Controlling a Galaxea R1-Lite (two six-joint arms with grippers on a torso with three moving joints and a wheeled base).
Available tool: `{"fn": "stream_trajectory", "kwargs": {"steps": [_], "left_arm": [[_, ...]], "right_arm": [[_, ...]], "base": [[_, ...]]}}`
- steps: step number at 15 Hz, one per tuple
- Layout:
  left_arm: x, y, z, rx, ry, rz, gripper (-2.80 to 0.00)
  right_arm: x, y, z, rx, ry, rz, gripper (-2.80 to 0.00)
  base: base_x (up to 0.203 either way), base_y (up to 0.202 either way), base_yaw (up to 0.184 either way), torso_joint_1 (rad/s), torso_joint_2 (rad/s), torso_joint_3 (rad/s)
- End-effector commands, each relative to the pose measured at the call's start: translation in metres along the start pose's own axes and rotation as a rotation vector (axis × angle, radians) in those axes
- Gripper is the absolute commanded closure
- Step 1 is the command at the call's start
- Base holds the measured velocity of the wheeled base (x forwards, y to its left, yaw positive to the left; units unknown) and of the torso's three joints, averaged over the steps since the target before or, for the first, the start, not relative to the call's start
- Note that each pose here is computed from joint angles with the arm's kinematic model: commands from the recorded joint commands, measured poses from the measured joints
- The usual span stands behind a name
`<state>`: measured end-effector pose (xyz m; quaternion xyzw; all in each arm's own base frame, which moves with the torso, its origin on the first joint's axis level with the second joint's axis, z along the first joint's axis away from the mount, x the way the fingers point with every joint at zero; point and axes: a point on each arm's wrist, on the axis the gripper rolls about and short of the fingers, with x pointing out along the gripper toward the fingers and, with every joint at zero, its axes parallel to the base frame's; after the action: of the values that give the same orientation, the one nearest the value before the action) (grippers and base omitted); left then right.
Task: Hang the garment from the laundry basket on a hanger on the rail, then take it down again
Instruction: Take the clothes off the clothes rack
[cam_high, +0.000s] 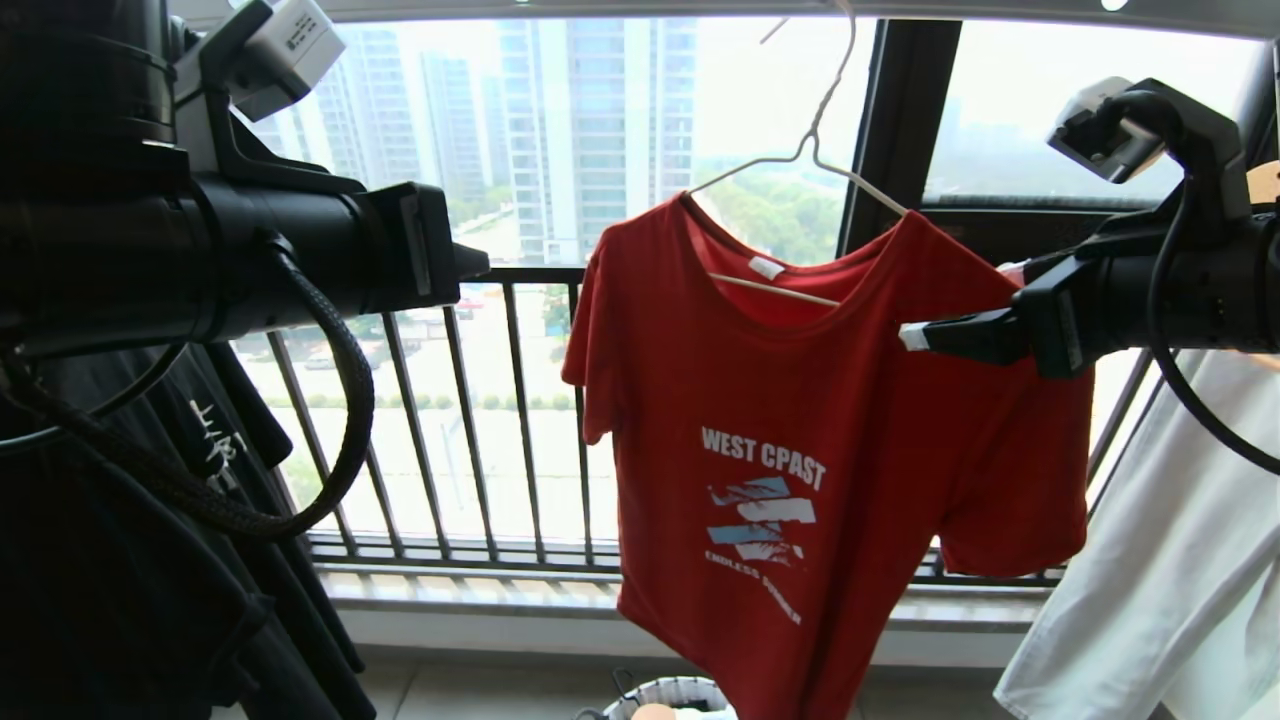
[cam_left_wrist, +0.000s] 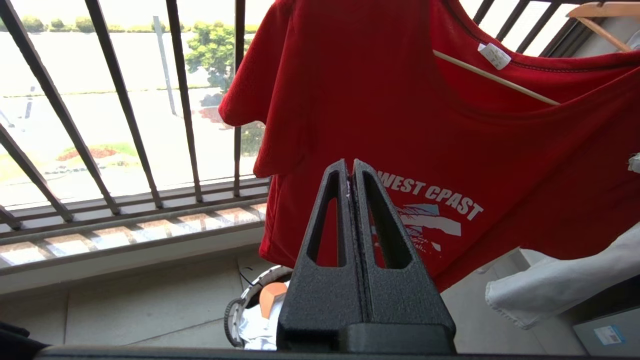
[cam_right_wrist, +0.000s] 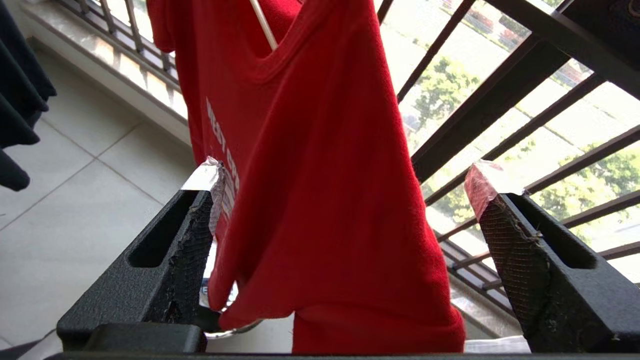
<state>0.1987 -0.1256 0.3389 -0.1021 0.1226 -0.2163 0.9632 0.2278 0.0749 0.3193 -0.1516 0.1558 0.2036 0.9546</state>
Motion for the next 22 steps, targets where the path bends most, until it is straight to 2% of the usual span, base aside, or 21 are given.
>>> {"fn": "stream_trajectory", "kwargs": {"steps": [1,4,6,11,12,22], "left_arm": [[0.0,0.0,0.0,-0.001,0.002,0.001,0.0],[-0.002,0.0,0.0,-0.002,-0.002,-0.001,0.0],[0.0,0.0,0.0,-0.001,0.002,-0.002,0.0],[0.001,-0.001,-0.001,-0.001,0.007,-0.015,0.0],[0.001,0.0,0.0,-0.003,0.006,-0.013,0.0],[0.0,-0.001,0.001,-0.003,-0.001,-0.015,0.0]], "right_arm": [[-0.01,-0.012,-0.014,0.022,0.022,-0.024,-2.8],[-0.021,-0.023,-0.034,0.056,0.052,-0.028,-2.8],[-0.025,-0.026,-0.05,0.042,0.085,-0.012,-2.8],[-0.044,-0.021,-0.092,0.026,0.143,0.03,-2.8],[-0.052,-0.017,-0.096,0.014,0.136,0.035,0.0],[-0.054,-0.01,-0.113,0.028,0.167,0.07,0.0]], "base": [[0.0,0.0,0.0,0.0,0.0,0.0],[0.0,0.0,0.0,0.0,0.0,0.0],[0.0,0.0,0.0,0.0,0.0,0.0],[0.0,0.0,0.0,0.0,0.0,0.0],[0.0,0.0,0.0,0.0,0.0,0.0],[0.0,0.0,0.0,0.0,0.0,0.0]]}}
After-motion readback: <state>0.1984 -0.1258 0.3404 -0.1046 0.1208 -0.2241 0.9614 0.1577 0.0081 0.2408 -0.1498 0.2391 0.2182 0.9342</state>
